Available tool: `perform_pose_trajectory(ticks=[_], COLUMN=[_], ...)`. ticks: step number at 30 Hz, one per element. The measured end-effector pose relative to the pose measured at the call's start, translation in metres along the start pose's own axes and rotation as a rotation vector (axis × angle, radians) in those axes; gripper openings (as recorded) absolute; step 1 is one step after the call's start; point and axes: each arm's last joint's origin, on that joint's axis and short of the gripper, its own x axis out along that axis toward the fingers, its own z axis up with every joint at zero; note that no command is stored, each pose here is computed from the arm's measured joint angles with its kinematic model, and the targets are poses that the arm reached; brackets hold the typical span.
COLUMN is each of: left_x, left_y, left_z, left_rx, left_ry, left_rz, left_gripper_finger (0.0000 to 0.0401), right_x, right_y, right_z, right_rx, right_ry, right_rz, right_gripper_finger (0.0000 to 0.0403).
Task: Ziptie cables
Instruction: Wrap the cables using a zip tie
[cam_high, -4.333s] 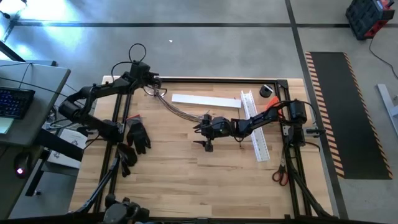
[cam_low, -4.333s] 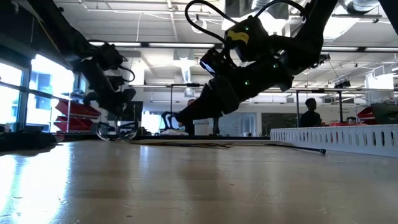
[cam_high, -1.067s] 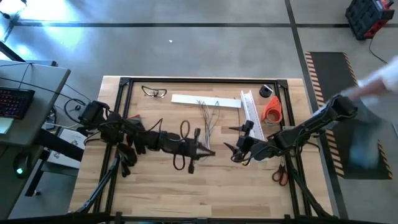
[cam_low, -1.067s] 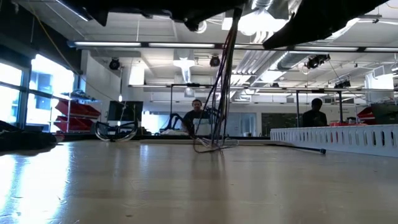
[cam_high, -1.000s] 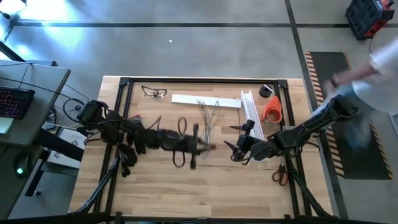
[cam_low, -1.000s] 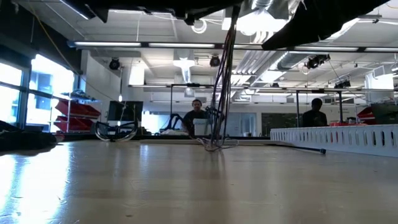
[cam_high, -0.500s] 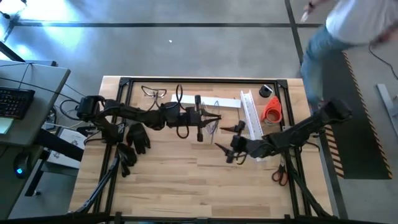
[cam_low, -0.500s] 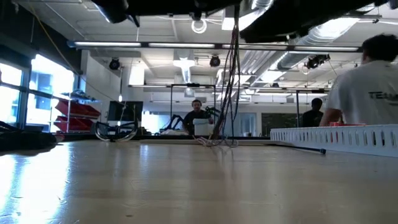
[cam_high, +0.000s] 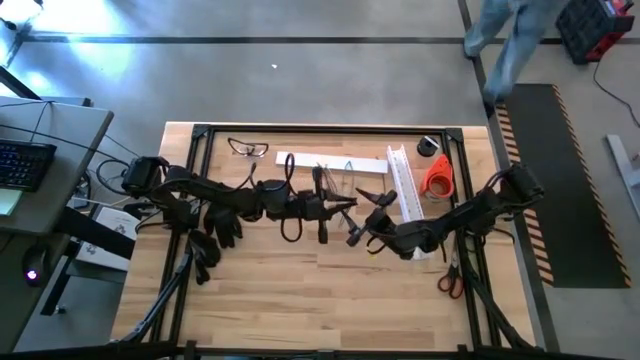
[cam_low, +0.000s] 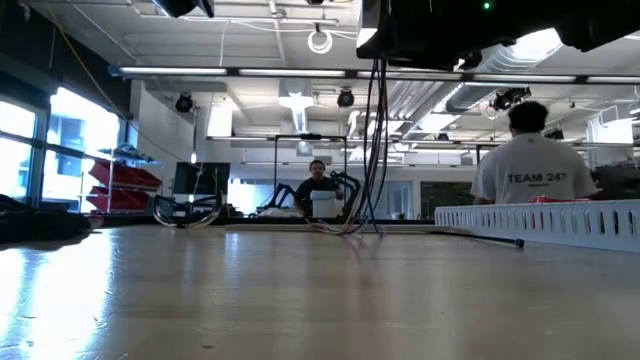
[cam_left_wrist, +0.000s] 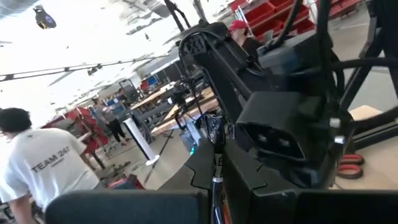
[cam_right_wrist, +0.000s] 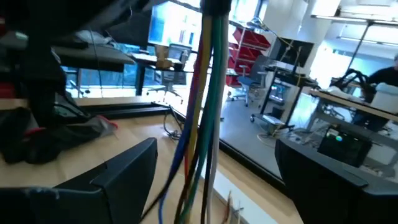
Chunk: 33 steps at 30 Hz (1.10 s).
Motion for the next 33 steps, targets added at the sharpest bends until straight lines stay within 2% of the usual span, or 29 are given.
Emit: perform_pose_trajectory(ticks=[5,11,18,23,27,33], left_x=[-0.001,-0.005,-0.026,-0.045,-0.064,-0.106], left_y=[-0.004,-0.015,-0.016,-0.013,-0.014,-0.015], left_z=[0.003,0.014,0.052,0.069,0.064,0.042], left_rx=[0.006,-0.015,-0.055,-0.146,-0.223,-0.348], left_ry=[0.007,-0.044,-0.128,-0.108,-0.097,-0.156], left_rz=[0.019,0.001,-0.024,-0.086,-0.108,-0.035], left_gripper_finger=[0.0000,0.0000,0.0000,0.0000,0.0000,0.0000], right_x=[0.002,0.025,0.043,0.050,0.051,0.047], right_y=[0.001,-0.008,-0.023,-0.030,-0.033,-0.036], right_z=[0.002,-0.014,-0.030,-0.037,-0.042,-0.048], right_rx=[0.001,0.002,-0.046,-0.096,-0.144,-0.236], right_ry=[-0.005,0.055,0.154,0.198,0.234,0.278], right_rz=[0.018,0.013,-0.053,-0.080,-0.117,-0.230], right_gripper_finger=[0.0309,0.0309,0.0309,0.0309,0.0309,0.0309])
